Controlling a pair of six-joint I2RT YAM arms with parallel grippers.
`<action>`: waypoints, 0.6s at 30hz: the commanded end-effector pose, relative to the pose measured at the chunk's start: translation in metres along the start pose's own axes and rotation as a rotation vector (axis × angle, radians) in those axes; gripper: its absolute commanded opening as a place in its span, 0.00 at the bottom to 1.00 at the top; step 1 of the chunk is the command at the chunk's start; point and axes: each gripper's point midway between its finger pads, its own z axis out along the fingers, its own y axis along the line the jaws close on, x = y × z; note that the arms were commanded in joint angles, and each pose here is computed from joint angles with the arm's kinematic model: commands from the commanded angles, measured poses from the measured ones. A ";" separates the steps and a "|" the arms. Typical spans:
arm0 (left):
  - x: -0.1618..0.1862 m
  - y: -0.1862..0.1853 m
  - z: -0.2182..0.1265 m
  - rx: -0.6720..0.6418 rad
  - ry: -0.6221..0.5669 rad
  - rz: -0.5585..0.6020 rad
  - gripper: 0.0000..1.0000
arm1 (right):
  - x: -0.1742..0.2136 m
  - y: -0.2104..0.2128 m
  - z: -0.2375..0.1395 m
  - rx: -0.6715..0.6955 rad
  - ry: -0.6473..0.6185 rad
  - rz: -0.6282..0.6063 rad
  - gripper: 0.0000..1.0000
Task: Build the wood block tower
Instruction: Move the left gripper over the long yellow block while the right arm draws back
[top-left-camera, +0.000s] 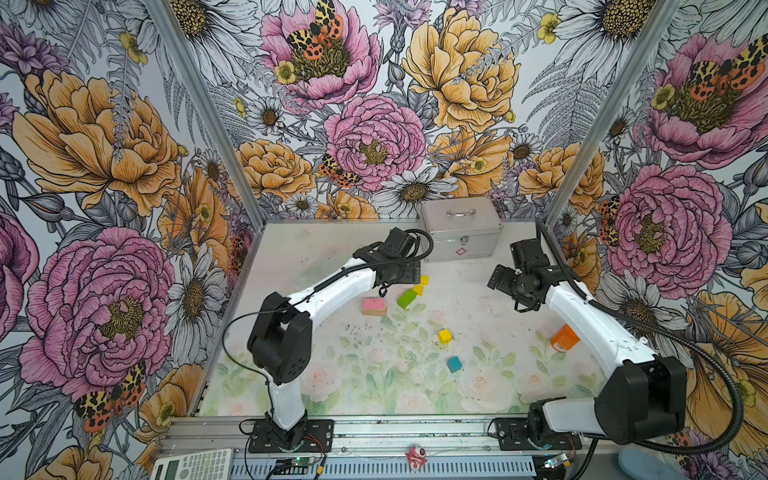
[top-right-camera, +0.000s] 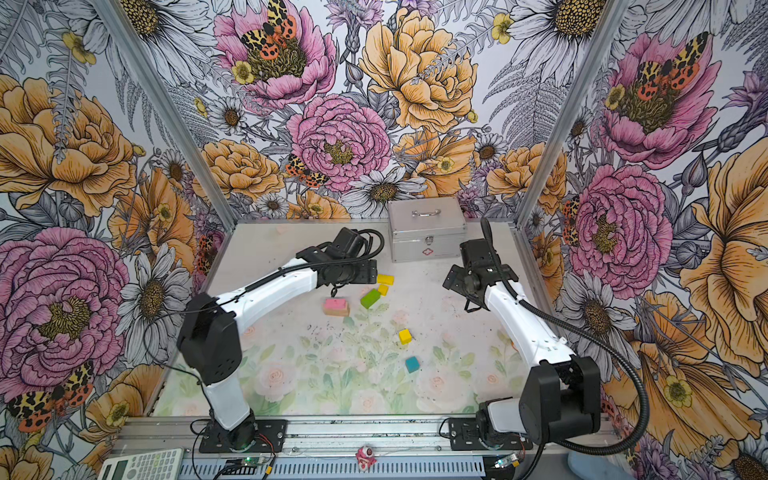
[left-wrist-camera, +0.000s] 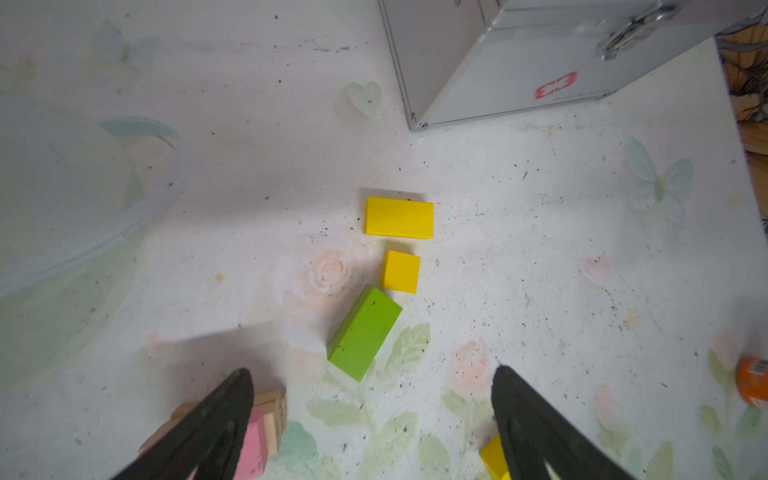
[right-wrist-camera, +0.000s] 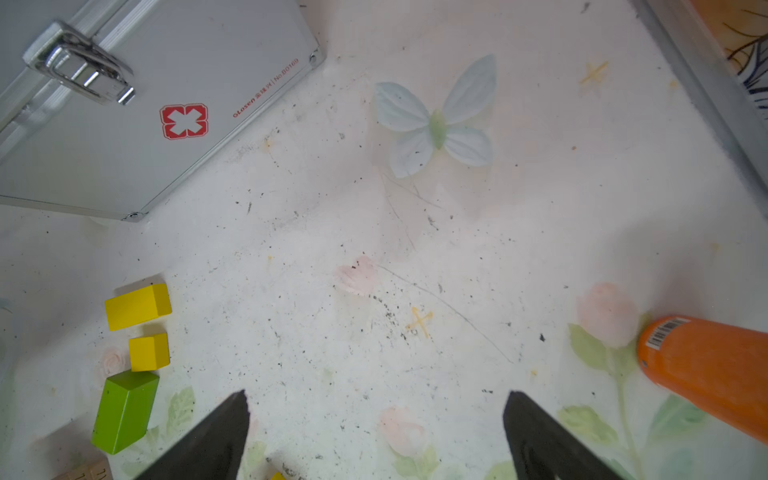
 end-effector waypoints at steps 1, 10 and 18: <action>0.004 -0.014 0.025 -0.022 0.038 0.035 0.87 | 0.000 0.001 -0.013 -0.090 -0.015 -0.008 0.98; 0.002 -0.028 0.066 -0.043 0.076 0.059 0.86 | 0.015 0.006 -0.014 -0.180 0.015 -0.019 0.98; -0.002 -0.029 0.091 -0.072 0.087 0.101 0.86 | 0.021 0.011 -0.010 -0.222 0.041 -0.019 0.98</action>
